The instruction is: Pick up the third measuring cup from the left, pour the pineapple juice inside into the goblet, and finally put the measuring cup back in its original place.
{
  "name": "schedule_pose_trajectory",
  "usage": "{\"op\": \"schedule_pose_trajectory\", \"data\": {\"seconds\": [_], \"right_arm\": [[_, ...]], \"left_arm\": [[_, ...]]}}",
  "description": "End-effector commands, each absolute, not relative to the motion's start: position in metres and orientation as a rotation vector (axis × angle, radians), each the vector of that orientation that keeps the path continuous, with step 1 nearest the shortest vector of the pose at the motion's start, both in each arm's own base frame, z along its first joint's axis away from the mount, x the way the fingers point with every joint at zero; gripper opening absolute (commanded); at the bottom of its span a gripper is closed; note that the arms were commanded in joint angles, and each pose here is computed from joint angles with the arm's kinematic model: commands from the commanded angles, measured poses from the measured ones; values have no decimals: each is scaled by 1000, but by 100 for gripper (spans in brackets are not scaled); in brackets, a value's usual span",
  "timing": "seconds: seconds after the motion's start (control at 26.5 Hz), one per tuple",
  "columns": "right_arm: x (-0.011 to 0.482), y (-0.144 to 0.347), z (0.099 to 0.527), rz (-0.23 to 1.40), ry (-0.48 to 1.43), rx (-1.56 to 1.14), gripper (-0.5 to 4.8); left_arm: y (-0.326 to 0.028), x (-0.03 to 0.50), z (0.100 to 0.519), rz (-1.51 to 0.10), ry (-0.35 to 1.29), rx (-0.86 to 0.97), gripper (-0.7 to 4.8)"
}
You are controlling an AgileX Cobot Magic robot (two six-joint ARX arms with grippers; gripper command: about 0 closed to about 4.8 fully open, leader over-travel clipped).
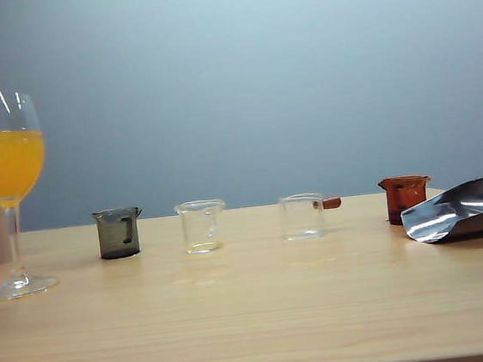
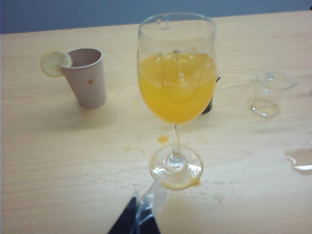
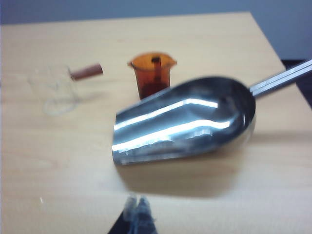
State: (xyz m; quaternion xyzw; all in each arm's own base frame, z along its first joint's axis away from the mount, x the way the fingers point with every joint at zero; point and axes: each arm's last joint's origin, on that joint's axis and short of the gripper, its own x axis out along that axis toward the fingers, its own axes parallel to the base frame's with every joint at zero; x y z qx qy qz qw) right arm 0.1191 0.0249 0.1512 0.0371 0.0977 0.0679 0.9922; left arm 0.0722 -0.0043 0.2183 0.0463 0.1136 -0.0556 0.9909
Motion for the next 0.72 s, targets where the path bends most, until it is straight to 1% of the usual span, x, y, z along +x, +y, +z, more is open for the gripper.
{"op": "schedule_pose_trajectory", "data": {"seconds": [0.04,0.15,0.23,0.34,0.45,0.57,0.72], "right_arm": [[121,25,144,128,245,63,-6],[125,21,141,88,266,60,-6],[130,16,145,47,216,72,-6],[131,12,149,14,175,80,5],[131,9,149,-7,166,82,5],[131,10,149,-4,168,84,5],[131,10,149,-9,169,83,5]], "left_arm": [[-4,74,195,-112,241,92,-4],[-5,82,164,-116,334,90,-4],[-5,85,150,-126,358,91,-3],[-5,88,152,-127,306,89,-3],[-5,91,152,-125,254,90,-3],[-5,96,151,-118,156,93,-3],[-5,96,150,-111,157,93,-3]]}}
